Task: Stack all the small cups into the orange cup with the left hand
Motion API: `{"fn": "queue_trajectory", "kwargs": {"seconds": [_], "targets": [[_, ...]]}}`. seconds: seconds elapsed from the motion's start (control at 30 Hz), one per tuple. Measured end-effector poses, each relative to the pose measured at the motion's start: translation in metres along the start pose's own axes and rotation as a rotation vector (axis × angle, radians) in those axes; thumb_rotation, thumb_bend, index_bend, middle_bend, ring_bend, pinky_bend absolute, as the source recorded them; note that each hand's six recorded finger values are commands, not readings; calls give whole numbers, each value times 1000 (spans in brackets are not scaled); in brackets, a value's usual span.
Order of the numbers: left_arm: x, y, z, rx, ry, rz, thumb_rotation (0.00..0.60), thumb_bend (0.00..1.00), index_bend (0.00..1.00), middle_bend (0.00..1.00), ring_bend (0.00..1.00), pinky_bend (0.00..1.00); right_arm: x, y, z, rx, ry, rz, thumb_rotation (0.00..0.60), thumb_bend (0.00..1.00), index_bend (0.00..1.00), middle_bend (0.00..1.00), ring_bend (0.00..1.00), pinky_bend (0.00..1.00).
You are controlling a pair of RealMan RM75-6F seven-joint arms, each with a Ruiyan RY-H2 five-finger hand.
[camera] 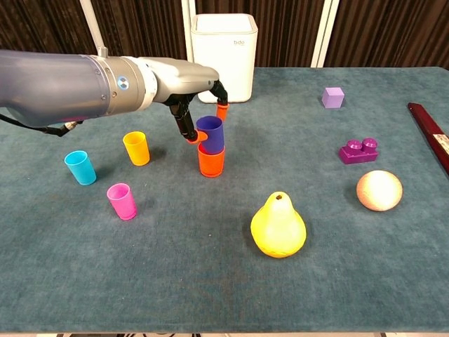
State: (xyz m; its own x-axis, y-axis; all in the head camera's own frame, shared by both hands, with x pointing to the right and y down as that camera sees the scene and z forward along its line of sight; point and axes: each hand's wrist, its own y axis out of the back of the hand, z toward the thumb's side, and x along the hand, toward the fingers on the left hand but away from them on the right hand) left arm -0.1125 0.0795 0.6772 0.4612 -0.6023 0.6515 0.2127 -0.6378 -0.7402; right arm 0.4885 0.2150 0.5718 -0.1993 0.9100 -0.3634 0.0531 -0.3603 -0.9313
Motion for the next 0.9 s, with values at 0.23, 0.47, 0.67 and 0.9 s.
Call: {"fn": "queue_trajectory", "kwargs": {"seconds": [0.23,0.47,0.67,0.9], "targets": [[-2,-3,1,13,1,-11,600,364,401,148,0,0,1,0,0,-2,1,0,600,430,59,0,64,0],[-3,-7,-5,37,27,-35,600,324,112,100,0,0,1,1,-1,-4,-5,-4,600,430,59,0,64,0],[-3,-3,-7,46,38,-30,600,325,45,94,0,0,1,2,-1,-5,-9,-4,600,430,59,0,64,0],[-6,6,-11,34,41,-5,600,324,86,106,0,0,1,2,-2,-5,-12,-4,600,430,59,0,64,0]]}}
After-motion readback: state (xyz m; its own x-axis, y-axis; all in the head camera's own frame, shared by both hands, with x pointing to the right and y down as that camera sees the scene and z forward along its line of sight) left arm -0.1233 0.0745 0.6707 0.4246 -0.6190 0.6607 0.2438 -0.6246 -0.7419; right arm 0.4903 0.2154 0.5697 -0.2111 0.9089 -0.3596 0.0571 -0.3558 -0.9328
